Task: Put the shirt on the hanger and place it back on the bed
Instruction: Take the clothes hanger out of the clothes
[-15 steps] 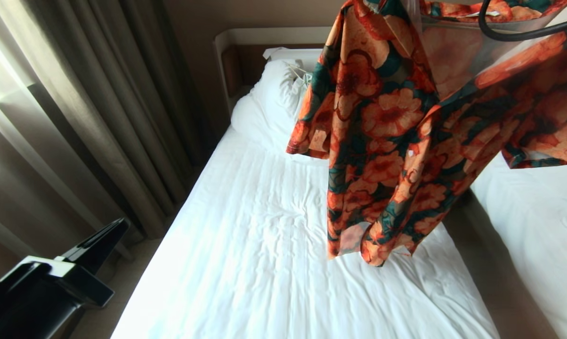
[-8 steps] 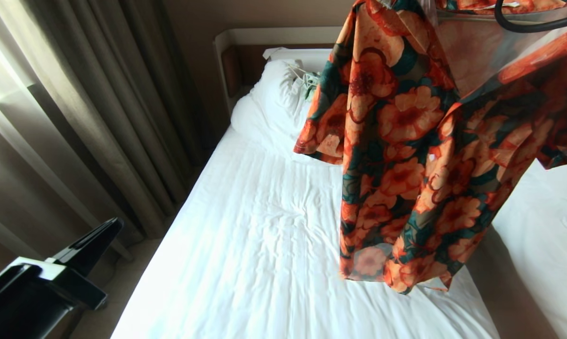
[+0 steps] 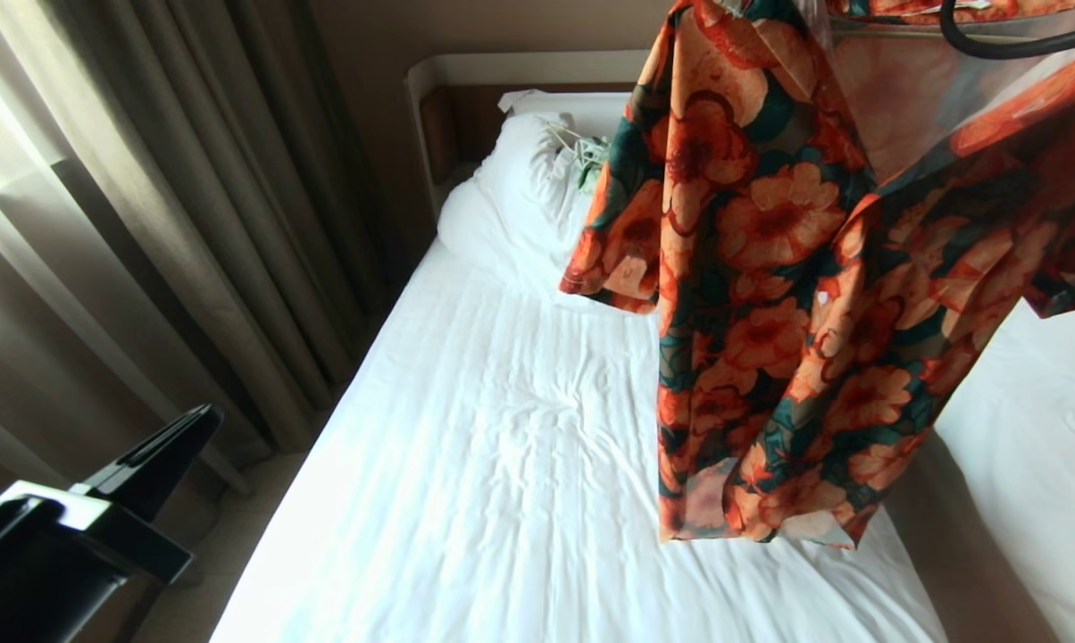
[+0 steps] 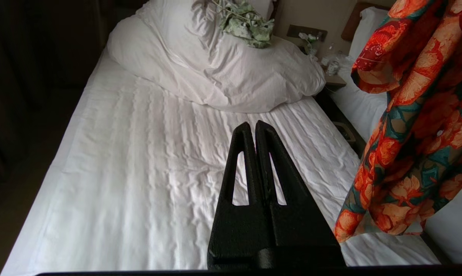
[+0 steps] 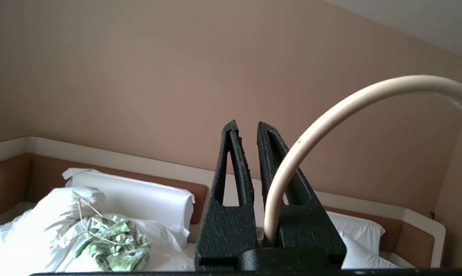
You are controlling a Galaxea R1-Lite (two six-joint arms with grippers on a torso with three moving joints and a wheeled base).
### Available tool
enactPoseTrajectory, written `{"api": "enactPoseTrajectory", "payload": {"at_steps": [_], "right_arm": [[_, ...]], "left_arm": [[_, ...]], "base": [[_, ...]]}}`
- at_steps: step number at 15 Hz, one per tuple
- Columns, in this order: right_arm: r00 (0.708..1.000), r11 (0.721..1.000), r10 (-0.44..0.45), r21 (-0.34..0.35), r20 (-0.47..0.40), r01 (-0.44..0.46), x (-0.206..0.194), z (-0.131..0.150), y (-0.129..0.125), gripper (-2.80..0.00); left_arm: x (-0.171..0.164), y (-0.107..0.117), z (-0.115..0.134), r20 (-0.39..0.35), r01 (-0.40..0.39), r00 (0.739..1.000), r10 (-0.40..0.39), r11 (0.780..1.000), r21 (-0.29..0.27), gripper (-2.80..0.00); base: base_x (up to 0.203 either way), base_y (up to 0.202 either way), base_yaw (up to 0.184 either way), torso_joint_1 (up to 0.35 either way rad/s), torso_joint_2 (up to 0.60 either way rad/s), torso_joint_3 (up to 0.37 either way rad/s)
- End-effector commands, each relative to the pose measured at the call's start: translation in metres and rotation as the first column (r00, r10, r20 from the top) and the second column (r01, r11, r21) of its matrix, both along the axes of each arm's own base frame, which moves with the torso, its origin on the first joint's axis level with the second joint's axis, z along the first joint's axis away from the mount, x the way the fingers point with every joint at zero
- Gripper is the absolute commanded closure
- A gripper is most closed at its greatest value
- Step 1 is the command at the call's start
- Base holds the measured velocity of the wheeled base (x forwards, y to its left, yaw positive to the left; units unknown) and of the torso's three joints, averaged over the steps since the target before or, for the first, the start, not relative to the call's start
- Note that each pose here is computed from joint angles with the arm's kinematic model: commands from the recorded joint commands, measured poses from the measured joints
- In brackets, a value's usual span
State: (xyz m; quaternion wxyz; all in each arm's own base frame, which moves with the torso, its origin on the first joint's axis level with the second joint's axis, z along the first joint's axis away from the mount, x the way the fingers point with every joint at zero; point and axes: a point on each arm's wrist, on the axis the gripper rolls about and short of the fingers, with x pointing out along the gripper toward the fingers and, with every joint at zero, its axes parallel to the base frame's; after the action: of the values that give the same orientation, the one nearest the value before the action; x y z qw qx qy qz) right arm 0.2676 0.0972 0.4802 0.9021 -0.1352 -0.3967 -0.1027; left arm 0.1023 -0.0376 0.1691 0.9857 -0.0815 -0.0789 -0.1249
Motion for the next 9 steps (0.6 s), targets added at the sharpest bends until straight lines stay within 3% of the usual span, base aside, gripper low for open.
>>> {"api": "enactPoseTrajectory", "payload": {"at_steps": [1,9], "right_arm": [[1.0,1.0,-0.001,-0.002,0.002,0.001,-0.0002,-0.0001,0.0016,0.0],[1.0,1.0,-0.015,0.014,-0.019,0.015,0.0003,-0.0016,0.0029,0.0]], "left_arm": [[-0.0013,0.0005,0.0022,0.017,-0.001,1.0,0.001,1.0,-0.006,0.0],[0.0003,0.0,0.0097,0.042,-0.003,0.999,0.003,1.0,-0.01,0.0]], "base": [[0.0,0.0,0.0,0.0,0.0,0.0],[0.0,0.0,0.0,0.0,0.0,0.0]]}}
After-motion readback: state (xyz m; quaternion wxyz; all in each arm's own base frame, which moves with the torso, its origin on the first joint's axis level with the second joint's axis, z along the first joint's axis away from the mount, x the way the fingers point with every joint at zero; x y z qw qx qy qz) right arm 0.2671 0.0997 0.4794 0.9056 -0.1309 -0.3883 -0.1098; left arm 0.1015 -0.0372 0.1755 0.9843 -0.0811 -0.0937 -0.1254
